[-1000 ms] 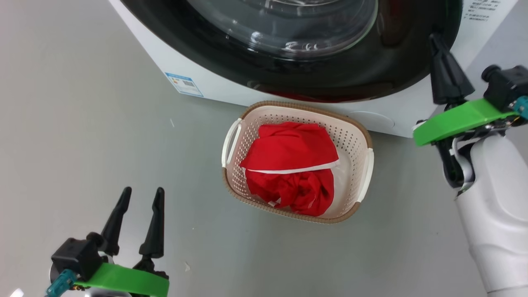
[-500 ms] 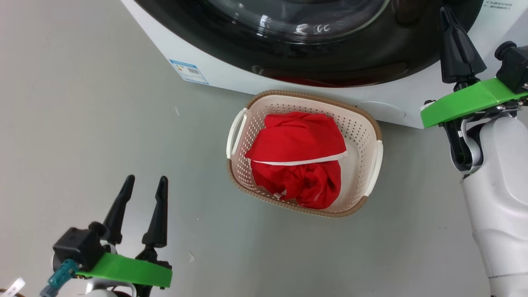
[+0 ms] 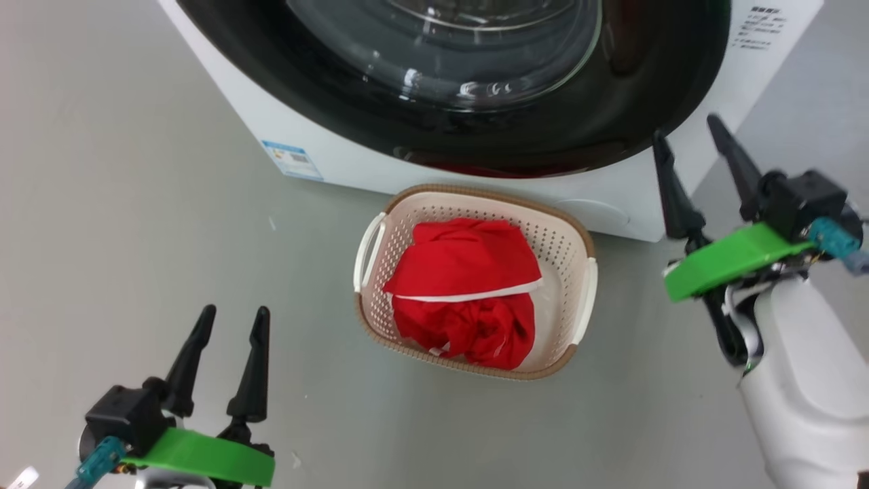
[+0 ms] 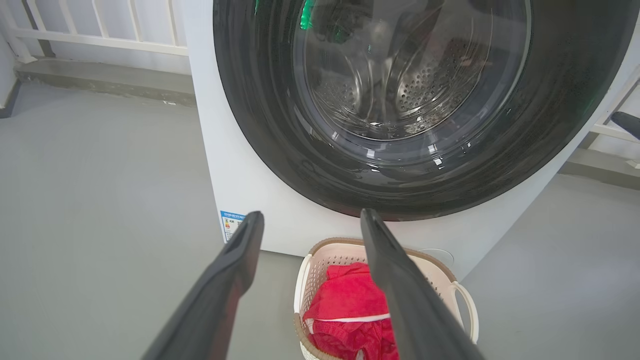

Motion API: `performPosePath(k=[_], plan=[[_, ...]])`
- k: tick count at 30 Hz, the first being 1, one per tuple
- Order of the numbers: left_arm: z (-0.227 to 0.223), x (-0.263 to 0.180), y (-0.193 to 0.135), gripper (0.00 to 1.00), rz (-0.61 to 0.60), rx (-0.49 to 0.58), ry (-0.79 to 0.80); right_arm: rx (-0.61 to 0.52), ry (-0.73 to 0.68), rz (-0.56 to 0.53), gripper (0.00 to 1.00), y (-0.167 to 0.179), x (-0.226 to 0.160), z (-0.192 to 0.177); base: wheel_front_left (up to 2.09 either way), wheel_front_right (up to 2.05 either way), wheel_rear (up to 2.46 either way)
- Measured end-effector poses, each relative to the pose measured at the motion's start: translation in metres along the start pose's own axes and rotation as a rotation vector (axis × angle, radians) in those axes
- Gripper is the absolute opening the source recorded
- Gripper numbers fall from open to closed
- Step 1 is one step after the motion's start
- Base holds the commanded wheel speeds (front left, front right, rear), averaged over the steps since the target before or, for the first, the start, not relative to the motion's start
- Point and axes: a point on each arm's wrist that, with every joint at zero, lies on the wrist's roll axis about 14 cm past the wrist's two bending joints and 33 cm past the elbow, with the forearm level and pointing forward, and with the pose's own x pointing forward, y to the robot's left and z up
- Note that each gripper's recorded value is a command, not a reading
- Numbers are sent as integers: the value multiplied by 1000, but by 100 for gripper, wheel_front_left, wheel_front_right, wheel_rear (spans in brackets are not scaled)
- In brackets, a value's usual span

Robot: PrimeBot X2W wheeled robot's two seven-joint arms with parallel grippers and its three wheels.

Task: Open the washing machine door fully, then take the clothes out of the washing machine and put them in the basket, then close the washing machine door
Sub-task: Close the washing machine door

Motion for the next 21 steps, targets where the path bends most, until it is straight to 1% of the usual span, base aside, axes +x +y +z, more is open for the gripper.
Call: performPosePath(k=[1, 5, 11, 17, 21], plan=[[2, -2, 0, 100, -6, 5, -3, -4, 14, -8, 100, -1, -12, -3, 0, 0, 0], [-2, -10, 2, 100, -13, 8, 11, -5, 50, -38, 100, -6, -40, -12, 0, 0, 0], [0, -14, -3, 100, -46, 19, 8, 22, 90, -98, 100, -15, -82, -24, 0, 0, 0], [0, -12, -14, 100, -88, 18, 6, 28, 107, -177, 100, -32, -118, -26, 0, 0, 0], [0, -12, -18, 100, -109, 23, 6, 37, 115, -213, 100, -36, -137, -28, 0, 0, 0]])
